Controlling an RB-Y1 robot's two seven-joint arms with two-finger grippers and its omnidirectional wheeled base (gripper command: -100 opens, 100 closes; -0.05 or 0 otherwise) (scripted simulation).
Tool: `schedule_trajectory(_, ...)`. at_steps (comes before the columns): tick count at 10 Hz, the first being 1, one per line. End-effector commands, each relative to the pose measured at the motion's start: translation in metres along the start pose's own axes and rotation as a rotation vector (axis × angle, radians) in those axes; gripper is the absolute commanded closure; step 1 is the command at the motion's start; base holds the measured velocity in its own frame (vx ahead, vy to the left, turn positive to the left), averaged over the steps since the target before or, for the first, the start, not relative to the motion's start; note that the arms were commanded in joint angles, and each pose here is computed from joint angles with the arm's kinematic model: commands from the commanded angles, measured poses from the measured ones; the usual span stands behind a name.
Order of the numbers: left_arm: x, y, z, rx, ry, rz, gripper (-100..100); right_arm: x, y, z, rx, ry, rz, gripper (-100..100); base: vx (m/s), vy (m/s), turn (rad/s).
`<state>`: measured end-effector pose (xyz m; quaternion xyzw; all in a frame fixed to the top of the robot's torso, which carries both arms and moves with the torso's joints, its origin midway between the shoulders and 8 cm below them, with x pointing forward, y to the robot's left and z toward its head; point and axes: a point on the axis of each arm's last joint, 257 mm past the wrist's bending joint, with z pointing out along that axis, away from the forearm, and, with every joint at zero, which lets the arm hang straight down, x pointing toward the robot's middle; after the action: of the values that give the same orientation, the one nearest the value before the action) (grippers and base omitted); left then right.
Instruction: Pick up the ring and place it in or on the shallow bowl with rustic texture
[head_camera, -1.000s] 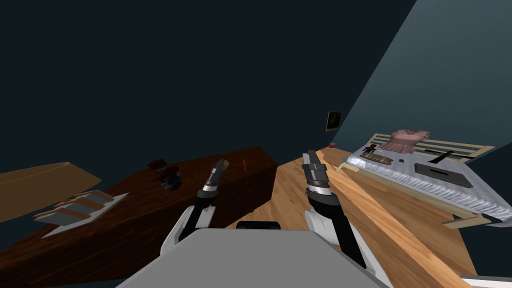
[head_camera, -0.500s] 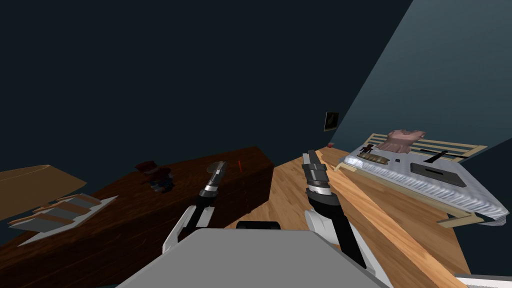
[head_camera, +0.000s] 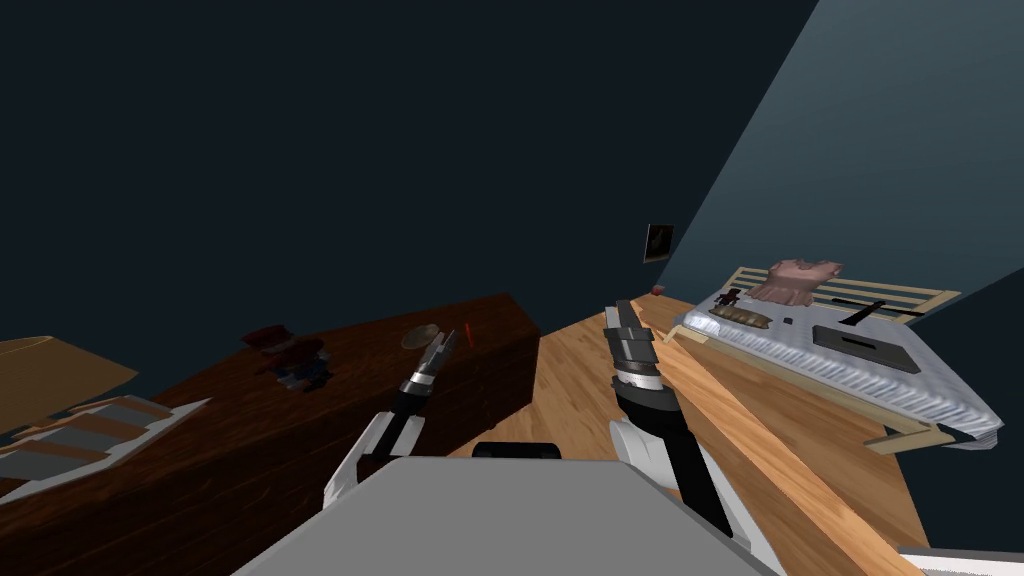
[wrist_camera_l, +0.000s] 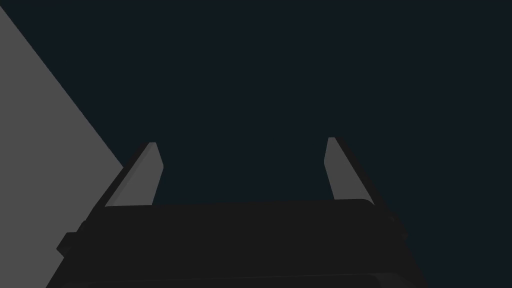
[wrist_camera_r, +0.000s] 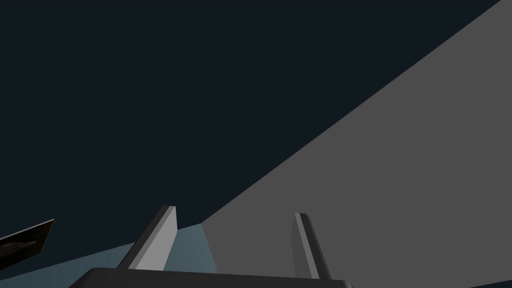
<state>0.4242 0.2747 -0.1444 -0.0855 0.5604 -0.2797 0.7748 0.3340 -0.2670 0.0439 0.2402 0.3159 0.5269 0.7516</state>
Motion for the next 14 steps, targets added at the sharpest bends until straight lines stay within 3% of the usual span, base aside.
schedule_trajectory(1,0.013,0.014,-0.003,-0.024,0.039,0.062,-100,0.0,0.0,0.0,0.0,0.0,0.0,0,0.024,-0.1,-0.015)
schedule_trajectory(2,0.013,0.014,-0.003,-0.024,0.039,0.062,-100,0.0,0.0,0.0,0.0,0.0,0.0,0,0.025,-0.054,-0.001)
schedule_trajectory(9,0.048,0.078,-0.022,-0.106,0.191,0.296,-100,0.0,0.0,0.0,0.0,0.0,0.0,0,0.026,-0.077,-0.013)
schedule_trajectory(10,0.055,0.094,-0.028,-0.123,0.229,0.353,-100,0.0,0.0,0.0,0.0,0.0,0.0,0,0.027,-0.082,-0.025)
schedule_trajectory(14,0.065,0.13,-0.042,-0.155,0.315,0.484,-100,0.0,0.0,0.0,0.0,0.0,0.0,0,0.023,-0.106,-0.012)
